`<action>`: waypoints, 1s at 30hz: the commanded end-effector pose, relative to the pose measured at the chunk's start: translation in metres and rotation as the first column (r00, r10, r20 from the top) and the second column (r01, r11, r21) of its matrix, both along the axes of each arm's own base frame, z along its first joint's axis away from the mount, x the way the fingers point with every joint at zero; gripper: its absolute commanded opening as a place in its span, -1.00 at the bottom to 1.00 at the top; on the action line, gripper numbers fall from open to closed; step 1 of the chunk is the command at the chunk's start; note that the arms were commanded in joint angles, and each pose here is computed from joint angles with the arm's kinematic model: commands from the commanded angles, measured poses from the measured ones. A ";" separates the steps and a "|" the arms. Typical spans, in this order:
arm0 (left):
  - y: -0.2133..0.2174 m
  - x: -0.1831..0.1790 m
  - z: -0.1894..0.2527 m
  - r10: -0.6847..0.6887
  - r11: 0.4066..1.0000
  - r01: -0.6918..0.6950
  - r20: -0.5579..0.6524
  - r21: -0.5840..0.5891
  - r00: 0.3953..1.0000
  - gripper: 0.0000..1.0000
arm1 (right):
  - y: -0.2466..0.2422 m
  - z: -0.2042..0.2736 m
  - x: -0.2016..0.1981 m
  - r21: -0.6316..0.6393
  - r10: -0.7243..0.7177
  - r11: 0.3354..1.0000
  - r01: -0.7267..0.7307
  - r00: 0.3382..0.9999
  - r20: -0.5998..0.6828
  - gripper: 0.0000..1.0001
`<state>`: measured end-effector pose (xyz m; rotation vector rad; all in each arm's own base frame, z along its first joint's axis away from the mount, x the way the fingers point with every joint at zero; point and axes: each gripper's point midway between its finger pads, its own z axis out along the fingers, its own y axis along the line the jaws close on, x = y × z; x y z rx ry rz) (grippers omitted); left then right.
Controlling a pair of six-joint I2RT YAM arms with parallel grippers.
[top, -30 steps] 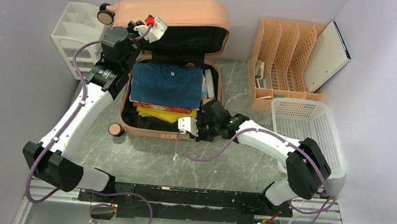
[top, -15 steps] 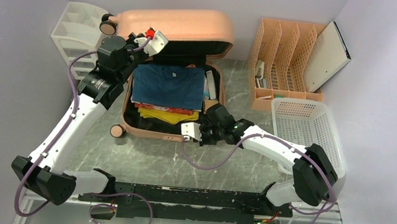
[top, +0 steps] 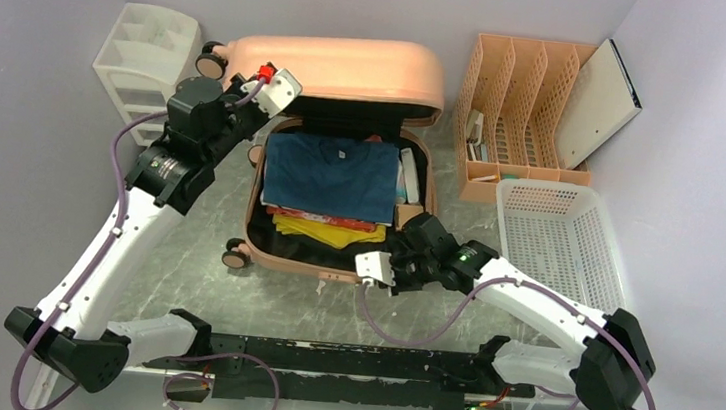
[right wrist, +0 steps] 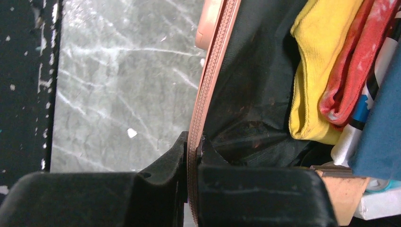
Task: Open, take out, and arrange the luggage
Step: Open the luggage at the center of the board.
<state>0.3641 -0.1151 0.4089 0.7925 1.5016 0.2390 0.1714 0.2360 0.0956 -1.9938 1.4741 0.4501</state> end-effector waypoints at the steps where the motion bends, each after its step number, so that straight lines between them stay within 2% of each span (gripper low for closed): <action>1: -0.024 -0.016 -0.015 -0.108 0.989 0.094 -0.123 -0.118 0.986 -0.90 | -0.027 -0.009 -0.065 -0.037 0.185 0.981 -0.193 0.972 -0.146 -1.00; 6: -0.041 -0.034 -0.013 -0.207 0.961 0.170 -0.160 -0.218 0.965 -0.90 | -0.037 -0.016 -0.093 -0.038 0.276 0.957 -0.286 0.945 -0.175 -1.00; 10: -0.048 -0.041 -0.014 -0.249 0.946 0.200 -0.179 -0.254 0.952 -0.90 | -0.041 -0.017 -0.107 -0.013 0.325 0.942 -0.334 0.924 -0.203 -1.00; 19: -0.049 -0.035 -0.013 -0.234 0.943 0.178 -0.179 -0.281 0.956 -0.86 | -0.053 -0.021 -0.127 -0.029 0.398 0.908 -0.417 0.883 -0.247 -1.00; 24: -0.051 -0.024 -0.020 -0.217 0.948 0.158 -0.200 -0.276 0.955 -0.73 | -0.059 -0.016 -0.136 -0.037 0.428 0.891 -0.452 0.866 -0.258 -1.00; 30: -0.057 -0.020 -0.017 -0.231 0.944 0.167 -0.206 -0.286 0.951 -0.41 | -0.068 0.010 -0.145 -0.045 0.466 0.866 -0.498 0.836 -0.289 -1.00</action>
